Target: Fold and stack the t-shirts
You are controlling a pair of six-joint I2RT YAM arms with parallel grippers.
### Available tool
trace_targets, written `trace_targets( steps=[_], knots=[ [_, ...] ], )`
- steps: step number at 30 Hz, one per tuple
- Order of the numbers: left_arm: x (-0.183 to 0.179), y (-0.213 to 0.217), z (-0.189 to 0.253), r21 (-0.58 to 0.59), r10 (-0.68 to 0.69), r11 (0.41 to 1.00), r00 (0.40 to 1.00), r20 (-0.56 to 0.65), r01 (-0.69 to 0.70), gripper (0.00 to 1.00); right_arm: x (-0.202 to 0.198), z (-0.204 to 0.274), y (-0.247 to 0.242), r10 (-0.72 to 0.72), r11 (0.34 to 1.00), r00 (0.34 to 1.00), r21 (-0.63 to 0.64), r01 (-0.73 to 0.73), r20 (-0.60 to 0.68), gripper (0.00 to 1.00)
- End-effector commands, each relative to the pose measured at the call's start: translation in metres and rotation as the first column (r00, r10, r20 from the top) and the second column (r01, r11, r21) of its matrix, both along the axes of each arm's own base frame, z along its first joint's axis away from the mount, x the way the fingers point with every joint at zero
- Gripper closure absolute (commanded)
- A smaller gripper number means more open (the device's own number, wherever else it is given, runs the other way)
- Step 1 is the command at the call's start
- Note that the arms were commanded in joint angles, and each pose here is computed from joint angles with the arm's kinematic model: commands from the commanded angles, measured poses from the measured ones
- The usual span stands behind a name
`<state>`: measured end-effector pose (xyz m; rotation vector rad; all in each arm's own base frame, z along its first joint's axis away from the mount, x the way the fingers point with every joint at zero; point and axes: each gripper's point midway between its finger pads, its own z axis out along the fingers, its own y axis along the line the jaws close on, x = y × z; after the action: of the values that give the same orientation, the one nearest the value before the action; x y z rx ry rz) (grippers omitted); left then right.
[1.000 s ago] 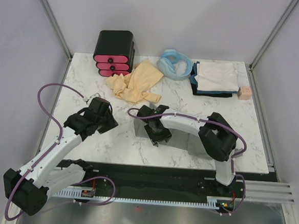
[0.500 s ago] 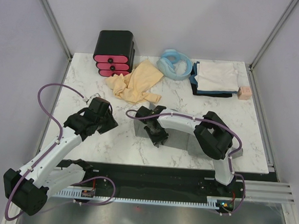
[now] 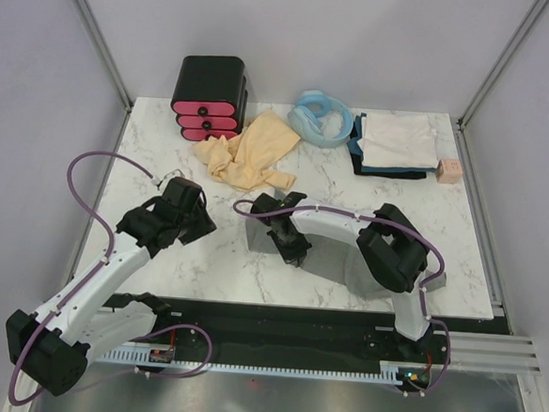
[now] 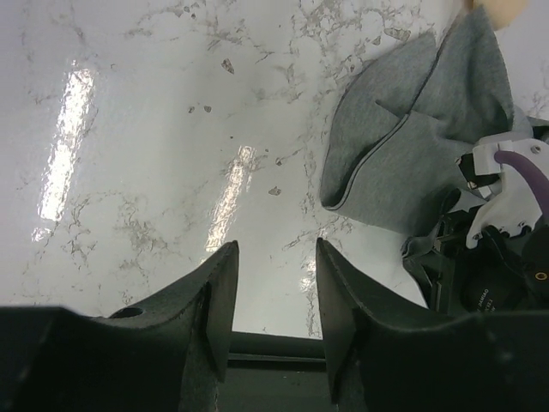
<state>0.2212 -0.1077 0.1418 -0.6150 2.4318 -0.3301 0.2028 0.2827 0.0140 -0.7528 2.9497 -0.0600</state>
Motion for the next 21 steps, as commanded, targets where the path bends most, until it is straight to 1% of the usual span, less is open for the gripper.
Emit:
trace_targets(
  steps=[1,2,4,5,13,16,19,21],
  knots=[
    [0.015,0.003,0.02,0.039,-0.008,0.999,0.998,0.062,0.006,0.51,0.034,0.039,-0.022,-0.047,0.997,0.985,-0.057,0.057,0.167,1.0],
    [0.015,0.002,0.02,0.04,-0.011,0.999,0.998,0.058,0.008,0.51,0.042,0.057,-0.016,-0.056,0.998,0.977,-0.023,0.062,0.205,1.0],
    [0.017,0.001,0.019,0.038,-0.01,0.999,0.999,0.049,0.008,0.51,0.05,0.076,-0.02,-0.065,0.997,0.965,-0.029,0.075,0.254,1.0],
    [0.017,0.0,0.02,0.034,-0.012,0.999,0.999,0.049,0.01,0.51,0.055,0.09,-0.017,-0.078,0.997,0.958,0.002,0.08,0.276,1.0],
    [0.017,-0.001,0.022,0.027,-0.013,1.0,0.998,0.057,0.011,0.51,0.063,0.129,-0.01,-0.108,0.994,0.938,0.067,0.09,0.33,1.0],
    [0.017,-0.001,0.022,0.024,-0.011,1.0,0.998,0.061,0.01,0.52,0.062,0.124,-0.011,-0.09,0.996,0.945,0.043,0.081,0.315,1.0],
    [0.017,-0.001,0.021,0.025,-0.011,1.0,0.998,0.064,0.009,0.52,0.059,0.102,-0.016,-0.066,0.998,0.953,0.007,0.067,0.297,1.0],
    [0.015,0.001,0.02,0.025,-0.008,1.0,0.998,0.061,0.007,0.52,0.061,0.093,-0.009,-0.056,0.998,0.956,0.023,0.052,0.288,1.0]
  ],
)
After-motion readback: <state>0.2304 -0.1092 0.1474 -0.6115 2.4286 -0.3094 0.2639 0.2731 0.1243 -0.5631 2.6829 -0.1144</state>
